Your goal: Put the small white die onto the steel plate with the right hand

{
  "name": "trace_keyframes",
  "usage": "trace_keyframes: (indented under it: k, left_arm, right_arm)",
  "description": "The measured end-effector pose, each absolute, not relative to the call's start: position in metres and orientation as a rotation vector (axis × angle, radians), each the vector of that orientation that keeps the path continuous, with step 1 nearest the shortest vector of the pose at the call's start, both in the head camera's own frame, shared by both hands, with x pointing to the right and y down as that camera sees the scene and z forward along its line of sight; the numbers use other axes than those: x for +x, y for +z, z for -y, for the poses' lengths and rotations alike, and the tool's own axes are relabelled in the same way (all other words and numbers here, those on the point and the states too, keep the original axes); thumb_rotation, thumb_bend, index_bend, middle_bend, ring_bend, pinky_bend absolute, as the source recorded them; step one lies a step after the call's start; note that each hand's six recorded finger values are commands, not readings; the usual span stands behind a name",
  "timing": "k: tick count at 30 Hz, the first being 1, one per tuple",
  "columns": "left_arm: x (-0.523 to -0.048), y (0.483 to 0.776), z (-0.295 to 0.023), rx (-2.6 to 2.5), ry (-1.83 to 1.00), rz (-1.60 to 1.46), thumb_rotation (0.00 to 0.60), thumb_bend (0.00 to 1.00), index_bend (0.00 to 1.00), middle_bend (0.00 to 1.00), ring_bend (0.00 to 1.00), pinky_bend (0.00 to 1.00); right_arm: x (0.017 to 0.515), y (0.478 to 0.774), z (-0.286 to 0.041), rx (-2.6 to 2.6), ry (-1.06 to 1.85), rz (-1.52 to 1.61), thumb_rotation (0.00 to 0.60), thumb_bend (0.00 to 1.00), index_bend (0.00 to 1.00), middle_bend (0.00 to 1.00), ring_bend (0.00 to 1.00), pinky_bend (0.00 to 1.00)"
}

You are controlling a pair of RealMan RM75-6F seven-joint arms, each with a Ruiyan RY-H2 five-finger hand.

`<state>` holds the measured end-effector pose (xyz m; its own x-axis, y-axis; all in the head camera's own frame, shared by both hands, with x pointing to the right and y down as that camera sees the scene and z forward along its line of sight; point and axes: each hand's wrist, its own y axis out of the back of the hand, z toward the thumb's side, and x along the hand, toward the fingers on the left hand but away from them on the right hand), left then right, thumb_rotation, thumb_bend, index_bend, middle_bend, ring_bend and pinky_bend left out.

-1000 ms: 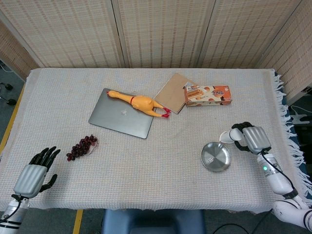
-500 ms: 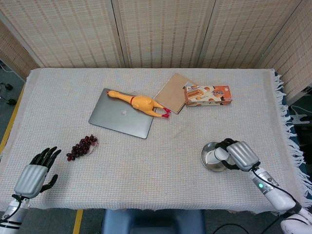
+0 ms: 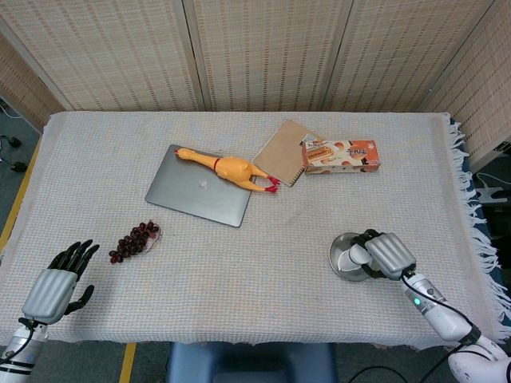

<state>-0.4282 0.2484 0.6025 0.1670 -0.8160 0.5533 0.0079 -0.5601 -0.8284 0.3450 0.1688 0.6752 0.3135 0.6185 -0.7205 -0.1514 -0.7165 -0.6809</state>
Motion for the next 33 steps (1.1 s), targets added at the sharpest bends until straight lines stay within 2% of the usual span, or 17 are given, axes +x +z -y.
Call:
trace_keyframes:
  k: [15,26,33]
  left_arm:
    - [-0.43,0.604,-0.247,-1.731,-1.483,-0.776,0.6,0.41,0.0,0.0,0.0,0.17]
    - [-0.43,0.605,-0.247,-1.728,-1.489,-0.772,0.6,0.41,0.0,0.0,0.0,0.17]
    - [-0.429,0.606,-0.248,-1.732,-1.487,-0.769,0.6,0.41,0.0,0.0,0.0,0.17]
  right_arm:
    - [0.351,0.69,-0.146,-1.815,1.468,0.548,0.6,0.28,0.47,0.37,0.21,0.47]
    - [0.354,0.674,-0.179,-1.973,1.503,0.315,0.6,0.28,0.5,0.37,0.21,0.47]
    - [0.347,0.673,-0.174,-1.952,1.476,0.333,0.6,0.28,0.5,0.37,0.21,0.47]
